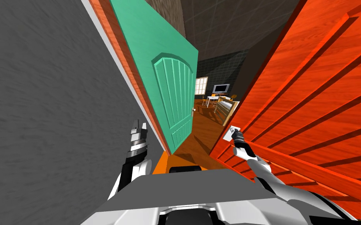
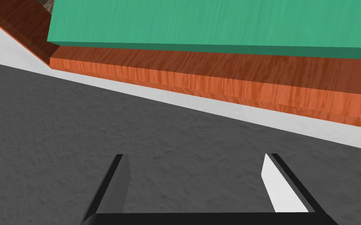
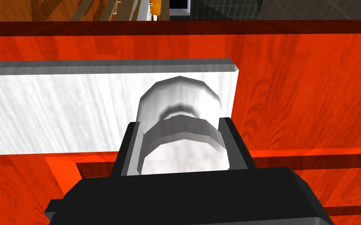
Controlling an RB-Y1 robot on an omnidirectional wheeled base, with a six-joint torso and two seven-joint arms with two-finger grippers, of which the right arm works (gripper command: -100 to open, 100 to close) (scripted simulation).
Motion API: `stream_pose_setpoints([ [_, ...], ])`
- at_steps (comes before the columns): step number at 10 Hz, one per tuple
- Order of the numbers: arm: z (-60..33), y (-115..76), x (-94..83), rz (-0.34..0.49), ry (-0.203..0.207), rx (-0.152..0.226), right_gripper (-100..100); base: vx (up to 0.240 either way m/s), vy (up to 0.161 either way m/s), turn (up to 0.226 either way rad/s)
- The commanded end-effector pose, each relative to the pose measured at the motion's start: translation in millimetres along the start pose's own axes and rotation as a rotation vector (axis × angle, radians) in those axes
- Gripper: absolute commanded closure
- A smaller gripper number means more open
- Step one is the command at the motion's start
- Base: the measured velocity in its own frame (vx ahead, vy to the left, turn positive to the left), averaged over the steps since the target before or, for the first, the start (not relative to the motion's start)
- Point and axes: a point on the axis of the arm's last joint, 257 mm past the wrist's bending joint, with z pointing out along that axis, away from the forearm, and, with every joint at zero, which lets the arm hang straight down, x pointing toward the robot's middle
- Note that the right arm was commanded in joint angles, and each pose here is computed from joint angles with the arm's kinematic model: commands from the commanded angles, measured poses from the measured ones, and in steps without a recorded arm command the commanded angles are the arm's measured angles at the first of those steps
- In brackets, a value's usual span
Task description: Push the door open
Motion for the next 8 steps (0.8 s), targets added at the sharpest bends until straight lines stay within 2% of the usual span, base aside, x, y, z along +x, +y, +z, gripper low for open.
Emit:
stream_pose_setpoints([
  [1, 0.9, 7.2, -23.1, -0.005, -0.041, -0.013, 100, 0.1, -0.019, 0.058],
  [2, 0.9, 7.2, -23.1, -0.005, -0.041, -0.013, 100, 0.07, -0.014, 0.011],
  [4, -0.5, 6.5, -39.0, -0.004, -0.077, -0.012, 100, 0.069, -0.004, 0.036],
  [5, 1.1, 10.9, -36.7, -0.002, -0.073, -0.022, 100, 0.052, 0.004, 0.003],
  [6, -0.5, 6.5, -39.0, -0.004, -0.077, -0.012, 100, 0.018, -0.003, 0.002],
  [7, -2.5, 5.6, -54.4, -0.003, -0.113, -0.01, 100, 0.062, -0.004, 0.064],
  [8, -3.6, 5.1, -61.6, -0.002, -0.13, -0.009, 100, 0.111, -0.016, 0.063],
])
